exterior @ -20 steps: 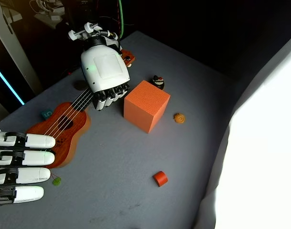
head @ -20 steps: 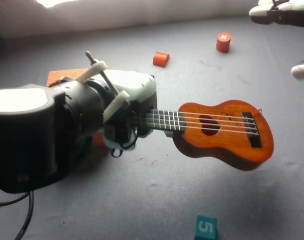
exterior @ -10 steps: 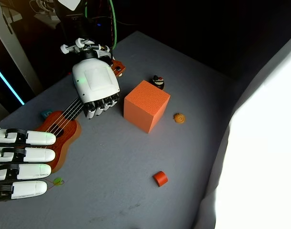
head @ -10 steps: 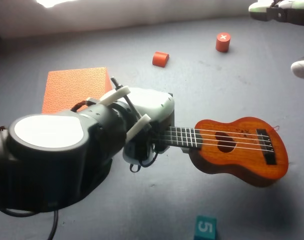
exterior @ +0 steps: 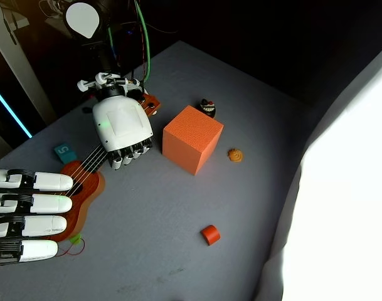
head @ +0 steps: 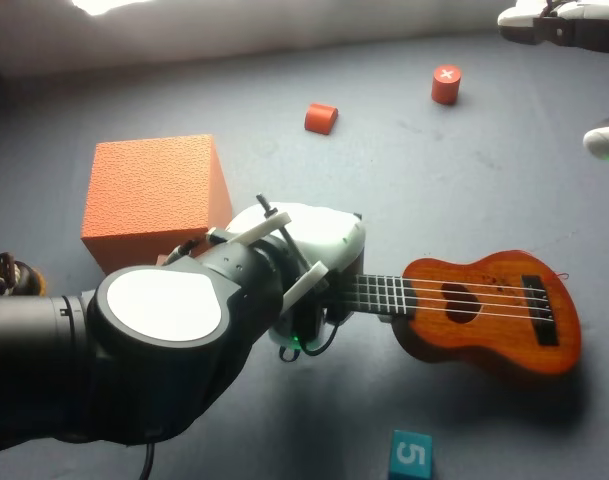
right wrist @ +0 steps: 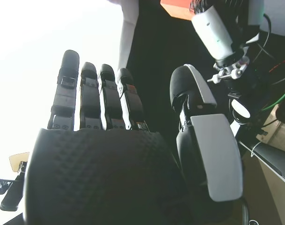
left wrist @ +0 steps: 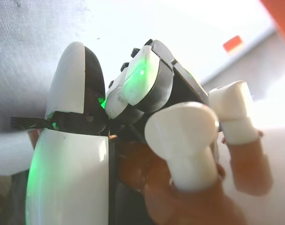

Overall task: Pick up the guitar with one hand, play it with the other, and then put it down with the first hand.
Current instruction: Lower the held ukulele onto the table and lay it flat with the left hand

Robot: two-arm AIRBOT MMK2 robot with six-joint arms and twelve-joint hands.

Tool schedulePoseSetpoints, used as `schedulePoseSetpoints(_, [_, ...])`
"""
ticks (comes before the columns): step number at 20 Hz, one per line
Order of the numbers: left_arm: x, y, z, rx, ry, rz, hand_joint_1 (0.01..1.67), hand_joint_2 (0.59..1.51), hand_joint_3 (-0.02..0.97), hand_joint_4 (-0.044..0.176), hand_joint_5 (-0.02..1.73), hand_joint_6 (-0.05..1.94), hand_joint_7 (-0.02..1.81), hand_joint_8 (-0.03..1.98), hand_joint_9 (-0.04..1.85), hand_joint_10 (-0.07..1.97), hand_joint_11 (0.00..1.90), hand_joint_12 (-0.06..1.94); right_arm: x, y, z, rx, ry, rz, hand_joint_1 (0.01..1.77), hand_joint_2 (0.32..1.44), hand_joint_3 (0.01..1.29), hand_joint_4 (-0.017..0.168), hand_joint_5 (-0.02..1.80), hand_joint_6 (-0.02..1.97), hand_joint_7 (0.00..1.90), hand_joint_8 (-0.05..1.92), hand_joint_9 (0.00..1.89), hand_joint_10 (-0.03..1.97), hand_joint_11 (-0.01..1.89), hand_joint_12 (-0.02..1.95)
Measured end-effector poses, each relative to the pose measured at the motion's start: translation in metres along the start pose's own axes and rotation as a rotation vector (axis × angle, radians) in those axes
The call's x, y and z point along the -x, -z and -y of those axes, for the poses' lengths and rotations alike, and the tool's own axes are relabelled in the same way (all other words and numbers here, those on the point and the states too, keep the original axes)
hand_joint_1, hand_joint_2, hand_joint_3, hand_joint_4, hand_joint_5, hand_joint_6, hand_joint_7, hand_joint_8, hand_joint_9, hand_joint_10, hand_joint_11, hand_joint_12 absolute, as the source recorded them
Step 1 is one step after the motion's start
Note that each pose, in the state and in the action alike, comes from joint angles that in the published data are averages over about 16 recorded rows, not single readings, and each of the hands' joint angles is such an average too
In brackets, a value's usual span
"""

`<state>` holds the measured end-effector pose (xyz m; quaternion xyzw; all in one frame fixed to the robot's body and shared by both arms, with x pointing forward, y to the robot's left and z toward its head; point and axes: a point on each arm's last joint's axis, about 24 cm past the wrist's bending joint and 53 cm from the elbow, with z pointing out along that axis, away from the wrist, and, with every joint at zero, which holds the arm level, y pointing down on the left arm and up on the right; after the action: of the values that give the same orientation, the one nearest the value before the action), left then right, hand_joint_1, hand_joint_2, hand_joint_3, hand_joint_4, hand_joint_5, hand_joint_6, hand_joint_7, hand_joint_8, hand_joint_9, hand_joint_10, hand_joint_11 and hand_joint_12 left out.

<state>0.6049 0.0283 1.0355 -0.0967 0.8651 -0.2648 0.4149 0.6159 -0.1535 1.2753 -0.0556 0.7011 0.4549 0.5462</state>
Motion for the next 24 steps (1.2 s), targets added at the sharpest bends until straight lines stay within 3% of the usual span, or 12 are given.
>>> schedulePoseSetpoints(5, [-0.006,-0.008,-0.008,0.011,-0.005,0.002,1.2,1.085,-0.014,-0.005,1.23,1.9,1.31,1.94,1.38,1.92,1.45,1.91,0.0,0.0,-0.001,0.002,0.001,0.0,0.53,1.34,0.02,0.0,0.14,0.04,0.1,0.01,0.09,0.02,0.02,0.48])
schedulePoseSetpoints(11, [-0.009,-0.014,-0.016,0.024,-0.011,0.006,0.7,1.101,-0.009,-0.004,1.13,1.91,1.23,1.91,1.33,1.91,1.42,1.91,0.0,0.0,-0.001,0.004,0.003,0.0,0.54,1.33,0.02,0.0,0.14,0.04,0.08,0.01,0.08,0.02,0.02,0.47])
schedulePoseSetpoints(14, [-0.01,-0.016,-0.017,0.024,-0.015,0.007,0.43,1.104,-0.006,-0.004,0.99,1.84,1.11,1.86,1.21,1.87,1.3,1.89,0.0,0.0,-0.001,0.004,0.003,0.0,0.54,1.33,0.02,0.0,0.14,0.04,0.07,0.01,0.08,0.01,0.02,0.46])
schedulePoseSetpoints(19, [-0.009,-0.017,-0.017,0.021,-0.023,0.013,0.14,1.094,-0.001,0.0,0.69,1.33,0.81,1.42,0.87,1.43,0.88,1.72,-0.001,0.0,-0.002,0.006,0.003,-0.002,0.55,1.33,0.02,0.0,0.14,0.04,0.07,0.01,0.07,0.01,0.02,0.45])
schedulePoseSetpoints(24, [-0.007,-0.017,-0.017,0.018,-0.029,0.017,0.06,1.073,0.001,0.015,0.35,0.73,0.44,0.83,0.47,0.85,0.44,1.2,-0.001,0.0,-0.002,0.007,0.004,-0.003,0.55,1.33,0.02,0.0,0.14,0.04,0.07,0.01,0.06,0.01,0.02,0.45])
